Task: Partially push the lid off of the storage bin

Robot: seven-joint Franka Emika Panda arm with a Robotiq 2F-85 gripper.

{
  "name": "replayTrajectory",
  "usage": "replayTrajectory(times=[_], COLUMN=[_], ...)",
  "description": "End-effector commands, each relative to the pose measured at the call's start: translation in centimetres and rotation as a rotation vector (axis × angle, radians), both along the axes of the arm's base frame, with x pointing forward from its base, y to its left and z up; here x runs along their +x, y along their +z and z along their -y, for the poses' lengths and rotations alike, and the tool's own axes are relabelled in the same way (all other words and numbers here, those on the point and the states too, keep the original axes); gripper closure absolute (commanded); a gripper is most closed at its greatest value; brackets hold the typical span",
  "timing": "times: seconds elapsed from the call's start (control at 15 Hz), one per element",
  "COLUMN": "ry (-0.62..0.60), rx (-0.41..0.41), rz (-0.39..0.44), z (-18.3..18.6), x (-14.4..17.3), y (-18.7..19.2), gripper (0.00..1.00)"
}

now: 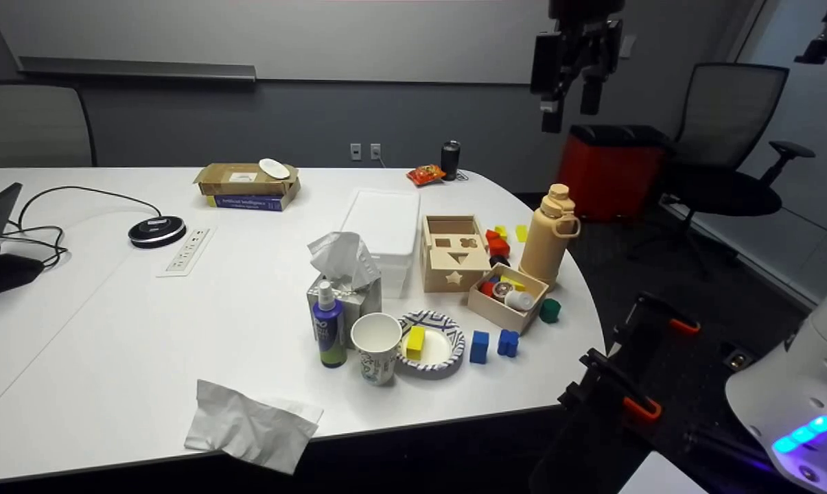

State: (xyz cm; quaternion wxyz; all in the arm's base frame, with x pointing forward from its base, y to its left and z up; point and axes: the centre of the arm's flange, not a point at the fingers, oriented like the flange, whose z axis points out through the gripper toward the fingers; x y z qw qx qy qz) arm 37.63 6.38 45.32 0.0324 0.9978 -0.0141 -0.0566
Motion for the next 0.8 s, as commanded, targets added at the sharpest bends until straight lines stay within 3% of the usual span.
replayTrajectory(times=[0.0,0.4,0.73], ry=[0.167,0.470,0.632], rx=[0.050,0.128,0.124], rz=[-0.081,-0.189,-0.196], z=[1.4,3.8,3.2], x=[8.4,18.6,27.4], y=[-3.1,-8.9,-14.7], gripper=[0.00,0.00,0.00])
